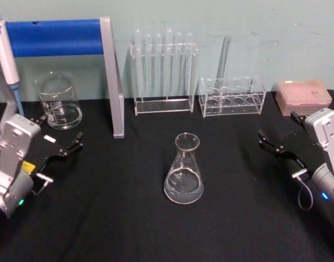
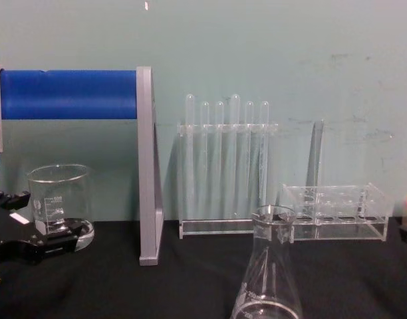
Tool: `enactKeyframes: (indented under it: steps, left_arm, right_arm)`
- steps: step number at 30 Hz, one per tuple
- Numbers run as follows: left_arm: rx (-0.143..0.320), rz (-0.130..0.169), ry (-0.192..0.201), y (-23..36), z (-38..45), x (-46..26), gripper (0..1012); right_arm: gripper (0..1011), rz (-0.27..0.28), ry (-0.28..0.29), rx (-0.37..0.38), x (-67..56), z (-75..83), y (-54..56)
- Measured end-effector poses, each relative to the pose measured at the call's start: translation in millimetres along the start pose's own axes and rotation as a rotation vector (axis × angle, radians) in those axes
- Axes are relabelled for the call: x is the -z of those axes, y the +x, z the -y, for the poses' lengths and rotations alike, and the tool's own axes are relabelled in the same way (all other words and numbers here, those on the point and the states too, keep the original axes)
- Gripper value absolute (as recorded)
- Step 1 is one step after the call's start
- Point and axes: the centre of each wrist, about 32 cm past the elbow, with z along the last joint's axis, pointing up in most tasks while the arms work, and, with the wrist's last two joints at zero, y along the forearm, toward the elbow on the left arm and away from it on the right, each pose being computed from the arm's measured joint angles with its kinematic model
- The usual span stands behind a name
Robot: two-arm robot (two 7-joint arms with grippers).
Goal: Grasp the erlenmeyer flask with one hand, shake it three times, then place it back.
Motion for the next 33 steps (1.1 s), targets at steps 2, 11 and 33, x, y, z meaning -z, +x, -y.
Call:
enactKeyframes:
  steps: [2, 11, 33]
  left_arm:
    - [0.000, 0.000, 0.000, 0.0, 0.0, 0.0, 1001]
    - [0.000, 0.000, 0.000, 0.0, 0.0, 0.0, 1001]
    - [0.000, 0.000, 0.000, 0.0, 0.0, 0.0, 1001]
  right_arm:
    - [1000, 0.000, 0.000, 0.000, 0.0, 0.0, 0.0]
    - [1000, 0.000, 0.000, 0.000, 0.0, 0.0, 0.0]
    - [1000, -0.104, 0.018, -0.133, -1.8, 17.7, 17.6]
